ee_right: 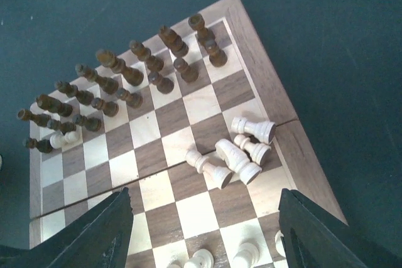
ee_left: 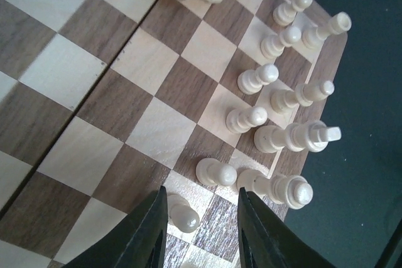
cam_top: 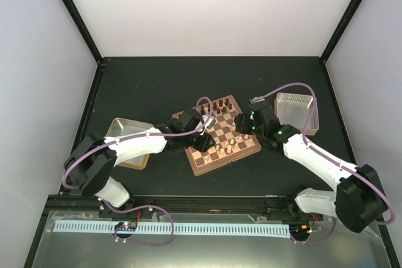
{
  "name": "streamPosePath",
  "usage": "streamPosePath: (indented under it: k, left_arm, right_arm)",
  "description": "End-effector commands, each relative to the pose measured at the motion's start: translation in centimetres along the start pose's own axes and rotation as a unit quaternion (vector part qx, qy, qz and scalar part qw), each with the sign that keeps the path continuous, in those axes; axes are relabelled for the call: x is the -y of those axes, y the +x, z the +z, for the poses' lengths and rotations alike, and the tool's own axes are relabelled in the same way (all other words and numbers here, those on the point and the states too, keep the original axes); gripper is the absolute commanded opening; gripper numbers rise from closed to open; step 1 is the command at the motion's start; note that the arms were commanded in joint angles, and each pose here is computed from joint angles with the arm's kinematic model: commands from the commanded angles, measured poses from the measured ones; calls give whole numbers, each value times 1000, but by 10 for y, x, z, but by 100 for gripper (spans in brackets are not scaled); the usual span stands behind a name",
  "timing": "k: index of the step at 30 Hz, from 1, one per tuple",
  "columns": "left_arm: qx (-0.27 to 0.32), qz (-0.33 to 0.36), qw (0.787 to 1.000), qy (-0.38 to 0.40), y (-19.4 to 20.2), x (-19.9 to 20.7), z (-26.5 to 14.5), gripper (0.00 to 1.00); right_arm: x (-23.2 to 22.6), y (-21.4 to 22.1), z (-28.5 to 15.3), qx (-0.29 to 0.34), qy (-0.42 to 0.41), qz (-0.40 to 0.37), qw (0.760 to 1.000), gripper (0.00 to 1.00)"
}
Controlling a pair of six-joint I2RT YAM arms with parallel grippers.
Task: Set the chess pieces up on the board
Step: Place the chess piece on the chessboard.
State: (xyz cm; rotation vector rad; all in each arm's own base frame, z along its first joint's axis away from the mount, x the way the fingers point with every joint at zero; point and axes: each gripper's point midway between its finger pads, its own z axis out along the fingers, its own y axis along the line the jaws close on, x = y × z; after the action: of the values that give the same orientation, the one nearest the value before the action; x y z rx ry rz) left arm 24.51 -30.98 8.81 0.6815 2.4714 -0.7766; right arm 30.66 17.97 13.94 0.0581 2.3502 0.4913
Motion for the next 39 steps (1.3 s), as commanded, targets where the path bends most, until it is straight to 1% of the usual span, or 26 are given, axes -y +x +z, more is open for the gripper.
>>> streamPosePath:
  k: [1, 9, 15, 18, 21, 25, 28, 34, 39]
  left_arm:
    - [-14, -6, 999, 34, -4, 9, 9, 32]
    - [-34, -11, 999, 40, 6, 5, 20, 33]
    - [-42, -11, 998, 49, 9, 7, 22, 25]
    - [-46, -12, 998, 48, 10, 6, 23, 23]
    - [-46, -12, 998, 47, 11, 6, 22, 24]
    - [-42, -10, 998, 40, 8, 5, 19, 29]
    - [-31, -9, 999, 34, 1, 5, 13, 33]
    - [14, -9, 1000, 24, -23, 7, -11, 38]
    - [54, -16, 998, 5, -37, 4, -33, 40]
  right_arm:
    - [-9, -2, -1, -12, -20, 7, 1000, 65]
    - [-7, -1, -2, -11, -18, 5, 1000, 65]
    - [-5, 0, -2, -10, -14, 4, 1000, 65]
    - [-4, -1, -2, -9, -10, 3, 1000, 65]
    - [-3, 0, -2, -11, -9, 3, 1000, 65]
    - [-3, 0, -1, -13, -9, -5, 1000, 65]
    - [-4, 2, 3, -23, -5, -24, 999, 62]
    - [-1, 14, 20, -78, 14, -69, 994, 42]
    - [-5, 26, 36, -117, 5, -89, 989, 32]
